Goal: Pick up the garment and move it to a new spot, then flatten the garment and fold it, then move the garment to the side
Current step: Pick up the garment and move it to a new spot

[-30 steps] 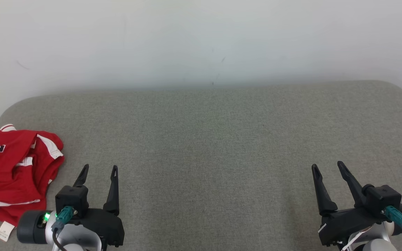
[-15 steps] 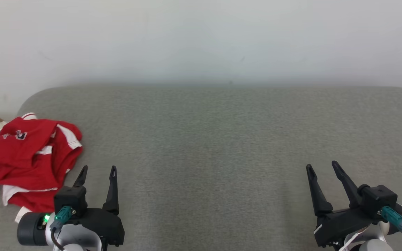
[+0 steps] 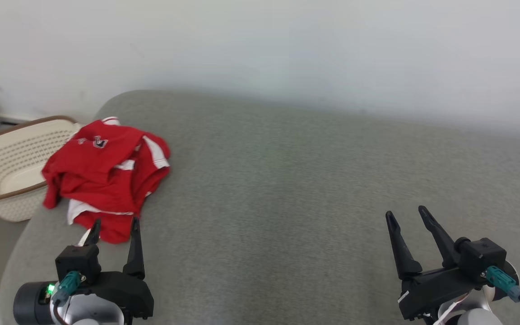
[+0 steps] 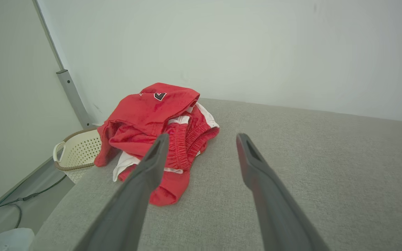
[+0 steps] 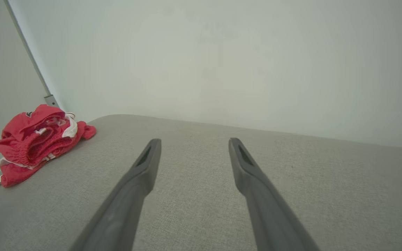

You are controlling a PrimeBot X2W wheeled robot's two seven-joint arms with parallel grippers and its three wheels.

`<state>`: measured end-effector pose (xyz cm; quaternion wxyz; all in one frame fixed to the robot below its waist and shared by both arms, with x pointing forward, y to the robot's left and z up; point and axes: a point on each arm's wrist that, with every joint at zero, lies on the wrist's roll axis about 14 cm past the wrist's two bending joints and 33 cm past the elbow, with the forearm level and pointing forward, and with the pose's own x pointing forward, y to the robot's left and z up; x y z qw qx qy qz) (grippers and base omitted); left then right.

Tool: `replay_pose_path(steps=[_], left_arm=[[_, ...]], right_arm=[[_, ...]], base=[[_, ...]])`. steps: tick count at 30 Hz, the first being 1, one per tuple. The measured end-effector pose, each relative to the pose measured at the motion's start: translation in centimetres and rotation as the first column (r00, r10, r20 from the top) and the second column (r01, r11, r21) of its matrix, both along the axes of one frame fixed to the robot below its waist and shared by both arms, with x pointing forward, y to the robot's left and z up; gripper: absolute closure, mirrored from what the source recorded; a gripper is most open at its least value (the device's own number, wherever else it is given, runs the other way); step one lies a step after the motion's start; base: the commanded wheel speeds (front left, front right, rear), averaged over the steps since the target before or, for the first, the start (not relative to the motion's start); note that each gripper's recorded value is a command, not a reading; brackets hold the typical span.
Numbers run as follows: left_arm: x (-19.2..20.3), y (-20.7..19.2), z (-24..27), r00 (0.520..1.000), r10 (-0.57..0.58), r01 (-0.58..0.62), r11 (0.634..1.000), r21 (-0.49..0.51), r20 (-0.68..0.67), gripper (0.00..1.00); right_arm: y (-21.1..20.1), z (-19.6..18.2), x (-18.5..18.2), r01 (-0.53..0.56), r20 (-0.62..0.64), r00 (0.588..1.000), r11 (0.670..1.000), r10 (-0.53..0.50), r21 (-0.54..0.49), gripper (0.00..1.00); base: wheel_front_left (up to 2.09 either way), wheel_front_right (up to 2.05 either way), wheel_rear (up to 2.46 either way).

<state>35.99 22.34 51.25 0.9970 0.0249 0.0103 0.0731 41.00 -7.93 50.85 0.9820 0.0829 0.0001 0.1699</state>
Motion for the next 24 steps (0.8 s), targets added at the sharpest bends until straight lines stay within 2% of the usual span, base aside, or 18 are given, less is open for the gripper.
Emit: replay_pose_path(steps=[12,24], left_arm=[[-3.6,4.9,0.4,0.986,0.166,-0.166,0.986,-0.012,0.019,0.00],[-4.3,5.9,0.4,0.979,0.204,-0.203,0.979,-0.014,0.021,0.00]], right_arm=[[5.9,0.7,0.6,-0.156,0.016,0.988,0.988,0.155,0.013,0.00],[7.0,1.0,0.7,-0.186,0.019,0.982,0.982,0.186,0.022,0.00]], base=[[0.00,0.00,0.00],[0.00,0.00,0.00]])
